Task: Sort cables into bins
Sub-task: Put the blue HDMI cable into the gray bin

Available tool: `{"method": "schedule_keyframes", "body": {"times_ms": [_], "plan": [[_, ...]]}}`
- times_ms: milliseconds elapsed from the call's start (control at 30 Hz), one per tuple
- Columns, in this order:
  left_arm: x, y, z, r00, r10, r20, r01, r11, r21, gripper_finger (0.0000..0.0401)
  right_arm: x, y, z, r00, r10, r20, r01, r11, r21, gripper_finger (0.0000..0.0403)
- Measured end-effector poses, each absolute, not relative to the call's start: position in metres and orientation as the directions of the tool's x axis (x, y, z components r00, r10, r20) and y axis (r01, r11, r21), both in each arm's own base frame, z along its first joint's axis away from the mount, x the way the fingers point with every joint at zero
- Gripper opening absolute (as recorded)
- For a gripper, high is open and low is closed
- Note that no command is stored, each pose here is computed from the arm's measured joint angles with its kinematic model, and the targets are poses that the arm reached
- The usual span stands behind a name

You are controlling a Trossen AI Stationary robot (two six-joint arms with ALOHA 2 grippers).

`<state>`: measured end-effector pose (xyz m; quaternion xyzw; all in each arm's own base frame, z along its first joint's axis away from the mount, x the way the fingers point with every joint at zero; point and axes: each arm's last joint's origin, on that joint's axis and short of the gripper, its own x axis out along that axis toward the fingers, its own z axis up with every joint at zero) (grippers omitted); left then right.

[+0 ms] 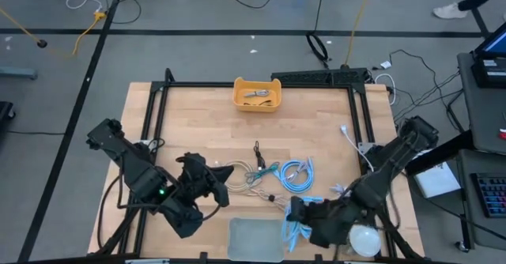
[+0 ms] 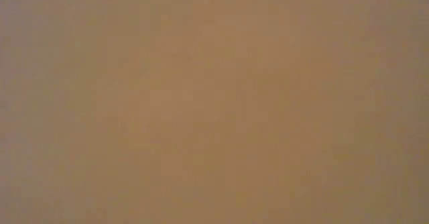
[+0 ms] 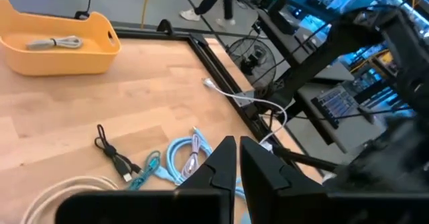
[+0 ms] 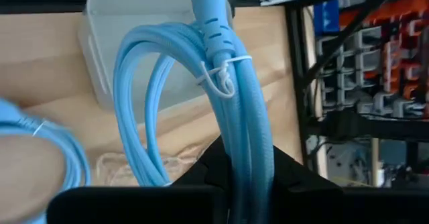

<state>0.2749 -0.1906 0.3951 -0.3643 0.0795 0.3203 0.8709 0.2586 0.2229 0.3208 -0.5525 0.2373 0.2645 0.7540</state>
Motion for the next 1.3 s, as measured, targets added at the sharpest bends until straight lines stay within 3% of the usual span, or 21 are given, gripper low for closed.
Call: {"method": "schedule_keyframes", "body": {"times_ms": [333, 467, 633, 800, 1300], "plan": [[0.272, -0.198, 0.394, 0.795, 0.48, -0.371, -0.6, 0.535, -0.594, 0.0026, 0.292, 0.245, 0.266, 0.694, 0.109, -0.711, -0.709, 0.27, -0.651, 0.0025], [0.269, -0.201, 0.395, 0.801, 0.469, -0.372, -0.593, 0.542, -0.595, 0.0026, 0.293, 0.243, 0.273, 0.712, 0.117, -0.692, -0.69, 0.301, -0.658, 0.0024], [0.268, -0.203, 0.394, 0.804, 0.464, -0.373, -0.59, 0.546, -0.594, 0.0026, 0.298, 0.237, 0.311, 0.771, 0.126, -0.624, -0.623, 0.352, -0.699, 0.0024], [0.268, -0.203, 0.394, 0.803, 0.465, -0.372, -0.591, 0.547, -0.593, 0.0026, 0.3, 0.237, 0.333, 0.789, 0.132, -0.601, -0.605, 0.34, -0.72, 0.0024], [0.267, -0.203, 0.395, 0.804, 0.464, -0.371, -0.589, 0.542, -0.6, 0.0026, 0.309, 0.271, 0.282, 0.688, 0.159, -0.708, -0.716, 0.303, -0.628, 0.0024]]}}
